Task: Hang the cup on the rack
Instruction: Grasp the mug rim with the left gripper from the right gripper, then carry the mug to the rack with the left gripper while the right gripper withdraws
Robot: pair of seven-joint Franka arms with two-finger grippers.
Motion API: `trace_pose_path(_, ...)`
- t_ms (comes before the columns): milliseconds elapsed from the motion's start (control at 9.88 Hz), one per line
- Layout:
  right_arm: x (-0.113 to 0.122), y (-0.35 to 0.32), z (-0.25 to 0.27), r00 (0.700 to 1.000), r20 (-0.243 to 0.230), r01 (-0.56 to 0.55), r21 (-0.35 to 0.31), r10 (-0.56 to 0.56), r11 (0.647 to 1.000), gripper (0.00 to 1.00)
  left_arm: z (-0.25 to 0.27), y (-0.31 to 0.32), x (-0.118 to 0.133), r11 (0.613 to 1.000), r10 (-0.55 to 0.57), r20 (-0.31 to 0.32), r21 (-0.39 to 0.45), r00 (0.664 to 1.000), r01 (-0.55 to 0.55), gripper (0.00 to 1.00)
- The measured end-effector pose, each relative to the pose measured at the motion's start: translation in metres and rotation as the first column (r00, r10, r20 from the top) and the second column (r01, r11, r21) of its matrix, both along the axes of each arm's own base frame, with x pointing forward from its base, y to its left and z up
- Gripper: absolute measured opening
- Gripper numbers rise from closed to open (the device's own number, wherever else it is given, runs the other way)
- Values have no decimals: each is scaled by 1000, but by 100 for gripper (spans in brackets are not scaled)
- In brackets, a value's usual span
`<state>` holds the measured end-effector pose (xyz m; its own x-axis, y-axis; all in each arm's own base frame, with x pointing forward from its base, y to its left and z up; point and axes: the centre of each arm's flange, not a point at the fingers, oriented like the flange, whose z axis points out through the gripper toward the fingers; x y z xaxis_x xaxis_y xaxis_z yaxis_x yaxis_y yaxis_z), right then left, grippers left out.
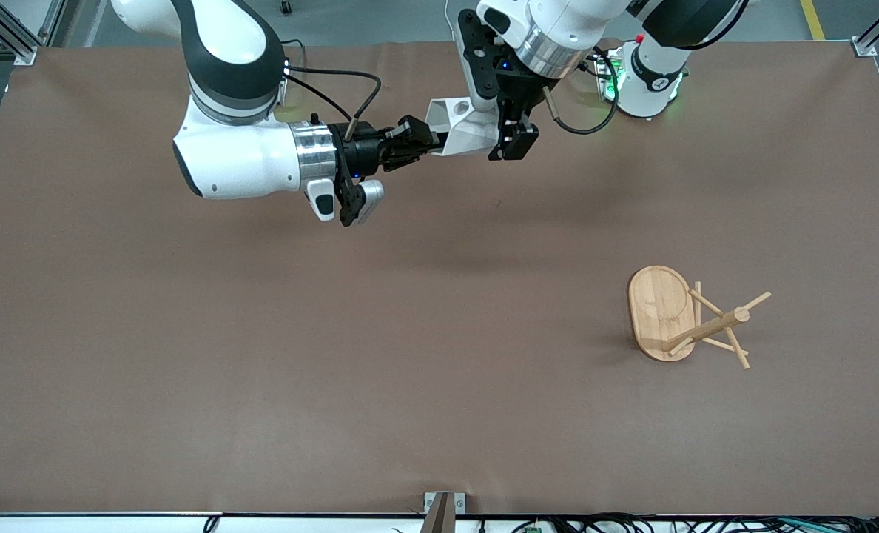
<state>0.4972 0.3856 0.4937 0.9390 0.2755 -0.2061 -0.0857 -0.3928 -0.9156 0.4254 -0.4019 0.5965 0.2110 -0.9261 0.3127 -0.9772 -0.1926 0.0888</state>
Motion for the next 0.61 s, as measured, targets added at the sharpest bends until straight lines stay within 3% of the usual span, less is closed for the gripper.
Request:
trace_pose_path(101, 0, 0, 0, 1000, 0, 0, 0, 0, 1000, 4, -1, 1, 1, 1000, -2, 0, 0, 1000, 2, 89)
trace_pose_path(202, 2, -1, 0, 1000, 3, 6, -1, -6, 1000, 4, -1, 1, 0, 1000, -7, -3, -3, 1000, 7, 74)
trace_pose_path(304, 2, -1, 0, 1000, 3, 6, -1, -6, 1000, 4, -1, 1, 1, 1000, -6, -5, -5, 1000, 6, 70)
trace_pose_path(506, 3, 1, 1, 1000, 4, 9, 1, -9, 1000, 6, 0, 6, 5, 1000, 1, -12, -14, 1000, -1, 70)
trace_pose_path(607, 3, 1, 3, 1000, -2, 12, 4, -12, 1000, 18, -1, 17, 13, 999, 30, -21, -10, 999, -31, 70)
